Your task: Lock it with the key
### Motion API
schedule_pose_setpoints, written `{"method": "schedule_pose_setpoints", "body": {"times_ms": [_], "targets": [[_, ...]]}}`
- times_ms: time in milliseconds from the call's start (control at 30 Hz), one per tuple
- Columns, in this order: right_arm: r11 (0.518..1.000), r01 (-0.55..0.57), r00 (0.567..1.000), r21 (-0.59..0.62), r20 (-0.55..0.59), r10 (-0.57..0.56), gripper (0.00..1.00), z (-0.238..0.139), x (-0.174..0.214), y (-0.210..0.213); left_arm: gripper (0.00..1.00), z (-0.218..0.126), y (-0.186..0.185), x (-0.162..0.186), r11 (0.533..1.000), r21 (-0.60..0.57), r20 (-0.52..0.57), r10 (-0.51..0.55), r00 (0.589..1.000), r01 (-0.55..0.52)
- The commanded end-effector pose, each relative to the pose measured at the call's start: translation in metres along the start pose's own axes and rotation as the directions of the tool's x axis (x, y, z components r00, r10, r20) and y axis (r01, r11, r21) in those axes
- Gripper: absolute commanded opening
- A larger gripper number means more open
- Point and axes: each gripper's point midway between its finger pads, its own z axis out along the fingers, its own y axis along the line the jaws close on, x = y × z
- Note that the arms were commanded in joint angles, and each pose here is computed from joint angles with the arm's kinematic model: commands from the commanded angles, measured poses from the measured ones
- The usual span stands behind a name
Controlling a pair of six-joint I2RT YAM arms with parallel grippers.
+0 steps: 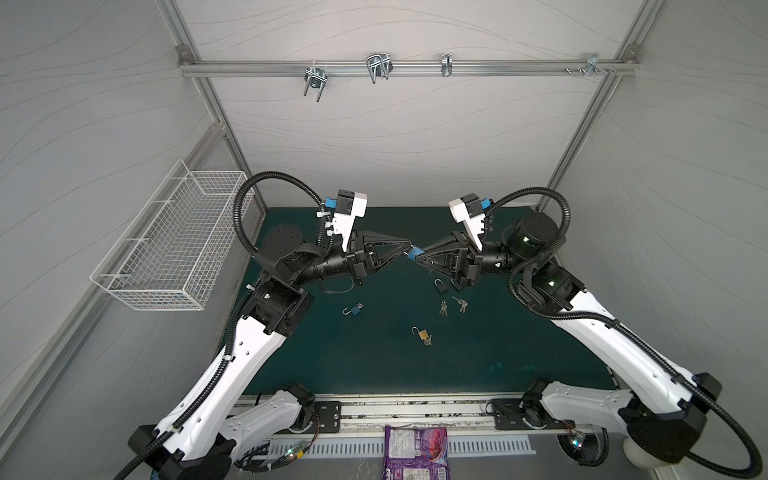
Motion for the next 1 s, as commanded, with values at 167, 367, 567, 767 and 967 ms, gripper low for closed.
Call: {"method": "schedule_pose_setpoints", "body": {"times_ms": [167, 367, 567, 767, 967], "targets": [[0.993, 0.111, 0.985, 0.032, 0.126, -0.114, 0.0, 0.0, -0.047, 0.014, 0.0, 0.027, -0.007, 0.058, 0.991, 0.087, -0.173, -0.09, 0.981, 0.106], [0.985, 0.171, 0.978, 0.01, 0.123, -0.171, 0.0, 0.003, -0.063, 0.025, 0.0, 0.038, -0.002, 0.105, 0.984, 0.062, -0.289, -0.142, 0.947, 0.166], [0.977, 0.197, 0.974, 0.08, 0.094, -0.205, 0.0, -0.013, -0.043, 0.018, 0.0, 0.003, 0.017, 0.043, 0.993, 0.002, -0.084, -0.12, 0.989, 0.12], [0.983, 0.156, 0.986, 0.101, 0.037, -0.161, 0.0, -0.027, -0.007, 0.01, 0.0, -0.011, 0.005, 0.003, 0.998, 0.022, -0.014, -0.059, 0.998, 0.06], [0.982, 0.15, 0.988, 0.116, 0.019, -0.153, 0.0, -0.032, 0.003, 0.011, 0.0, -0.007, -0.002, -0.006, 0.995, 0.079, 0.001, -0.061, 0.998, 0.061]]}}
